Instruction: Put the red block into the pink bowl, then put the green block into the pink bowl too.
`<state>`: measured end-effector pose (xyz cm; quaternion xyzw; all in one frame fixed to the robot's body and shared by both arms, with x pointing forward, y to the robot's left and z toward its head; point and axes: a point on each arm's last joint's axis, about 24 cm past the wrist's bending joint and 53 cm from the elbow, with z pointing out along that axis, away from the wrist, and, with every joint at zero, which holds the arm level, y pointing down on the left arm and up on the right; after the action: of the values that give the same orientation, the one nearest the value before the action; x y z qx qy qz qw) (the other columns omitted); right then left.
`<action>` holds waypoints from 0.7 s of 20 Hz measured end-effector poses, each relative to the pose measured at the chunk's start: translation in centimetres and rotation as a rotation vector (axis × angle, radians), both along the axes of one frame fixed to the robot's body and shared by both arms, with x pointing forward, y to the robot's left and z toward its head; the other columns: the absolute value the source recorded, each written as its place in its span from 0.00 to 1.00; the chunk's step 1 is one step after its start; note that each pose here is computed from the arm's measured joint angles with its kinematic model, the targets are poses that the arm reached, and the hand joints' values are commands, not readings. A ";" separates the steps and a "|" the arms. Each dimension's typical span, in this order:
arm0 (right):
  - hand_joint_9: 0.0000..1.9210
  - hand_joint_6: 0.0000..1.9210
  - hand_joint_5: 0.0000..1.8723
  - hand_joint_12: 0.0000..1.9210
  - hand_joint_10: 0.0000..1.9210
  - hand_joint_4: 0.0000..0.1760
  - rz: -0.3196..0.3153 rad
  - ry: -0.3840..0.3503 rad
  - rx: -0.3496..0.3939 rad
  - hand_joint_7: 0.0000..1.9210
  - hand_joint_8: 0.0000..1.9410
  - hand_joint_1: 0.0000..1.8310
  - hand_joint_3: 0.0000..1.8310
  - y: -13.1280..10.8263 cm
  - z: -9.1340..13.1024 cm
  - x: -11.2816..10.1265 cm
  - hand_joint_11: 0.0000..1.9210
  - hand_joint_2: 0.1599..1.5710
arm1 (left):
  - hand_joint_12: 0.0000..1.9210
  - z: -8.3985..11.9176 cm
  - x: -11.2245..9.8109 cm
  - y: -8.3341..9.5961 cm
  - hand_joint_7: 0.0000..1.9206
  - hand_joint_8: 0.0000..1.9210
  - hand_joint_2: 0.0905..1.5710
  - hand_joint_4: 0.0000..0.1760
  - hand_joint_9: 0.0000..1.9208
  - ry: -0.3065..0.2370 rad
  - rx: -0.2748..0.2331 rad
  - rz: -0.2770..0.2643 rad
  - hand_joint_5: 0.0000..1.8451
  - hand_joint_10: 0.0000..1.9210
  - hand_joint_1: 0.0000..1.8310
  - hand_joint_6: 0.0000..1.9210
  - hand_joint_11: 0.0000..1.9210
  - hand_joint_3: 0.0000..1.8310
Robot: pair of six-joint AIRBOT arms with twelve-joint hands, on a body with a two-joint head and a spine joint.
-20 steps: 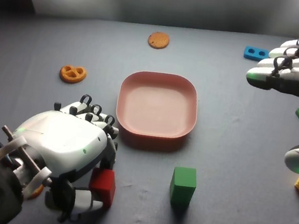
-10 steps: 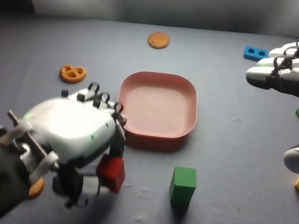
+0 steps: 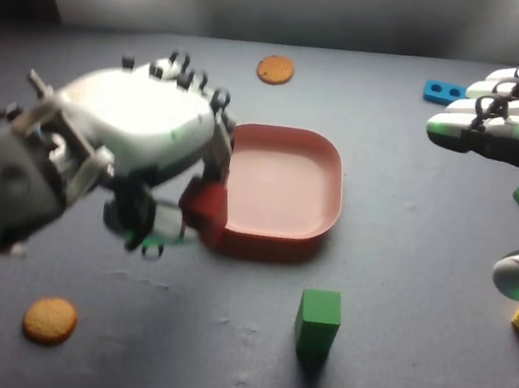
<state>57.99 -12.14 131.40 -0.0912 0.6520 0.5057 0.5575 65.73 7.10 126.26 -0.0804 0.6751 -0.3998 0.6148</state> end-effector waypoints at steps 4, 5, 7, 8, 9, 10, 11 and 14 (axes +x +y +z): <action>0.05 0.00 0.08 0.12 0.00 0.00 0.000 0.000 0.001 0.08 0.00 0.04 0.00 0.0 0.0 0.0 0.00 0.72 | 0.26 1.3 1.6 -0.1 0.23 0.00 0.67 0.00 0.15 -0.015 -0.004 -0.011 0.56 0.01 0.62 0.46 0.00 0.00; 0.06 0.00 0.09 0.14 0.00 0.00 0.002 0.000 0.003 0.09 0.00 0.05 0.00 0.0 0.1 -0.1 0.00 0.72 | 0.25 1.5 1.8 -0.3 0.22 0.00 0.68 0.00 0.14 -0.019 -0.004 -0.020 0.55 0.00 0.62 0.47 0.00 0.00; 0.06 0.00 0.09 0.10 0.00 0.00 0.004 0.002 0.001 0.09 0.00 0.04 0.00 0.1 -0.1 -0.1 0.00 0.73 | 0.25 1.9 2.5 -0.6 0.23 0.00 0.68 0.00 0.14 -0.023 -0.005 -0.035 0.56 0.00 0.61 0.47 0.00 0.00; 0.06 0.00 0.08 0.11 0.00 0.00 0.002 0.004 0.001 0.09 0.00 0.04 0.00 0.1 -0.1 -0.1 0.00 0.74 | 0.21 2.2 3.0 -0.5 0.22 0.00 0.69 0.00 0.13 -0.033 -0.007 -0.038 0.54 0.00 0.61 0.49 0.00 0.00; 0.08 0.00 0.10 0.15 0.01 0.00 0.002 0.005 0.002 0.11 0.00 0.05 0.00 0.0 -0.1 0.0 0.00 0.73 | 0.24 2.4 3.3 -0.4 0.22 0.00 0.67 0.00 0.13 -0.033 -0.015 -0.037 0.56 0.00 0.61 0.46 0.00 0.00; 0.07 0.00 0.10 0.14 0.00 0.00 0.002 0.005 0.003 0.10 0.00 0.05 0.00 0.0 -0.1 0.0 0.00 0.73 | 0.25 2.5 3.5 -0.4 0.22 0.00 0.67 0.00 0.13 -0.035 -0.016 -0.038 0.56 0.00 0.61 0.46 0.00 0.00; 0.08 0.00 0.10 0.17 0.00 0.00 0.001 0.006 0.003 0.10 0.00 0.05 0.00 0.0 -0.1 0.0 0.00 0.73 | 0.25 2.4 4.0 -0.3 0.21 0.00 0.68 0.00 0.13 -0.035 -0.014 -0.036 0.55 0.00 0.61 0.47 0.00 0.00; 0.05 0.00 0.08 0.10 0.00 0.00 0.002 0.006 0.004 0.08 0.00 0.04 0.00 0.1 -0.1 -0.1 0.00 0.73 | 0.24 2.4 5.0 -0.2 0.22 0.00 0.68 0.00 0.13 -0.033 -0.026 -0.040 0.54 0.00 0.60 0.49 0.00 0.00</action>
<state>57.94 -12.08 131.31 -0.0896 0.6525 0.5078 0.5553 70.75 6.91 128.65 -0.0680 0.6610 -0.4220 0.6167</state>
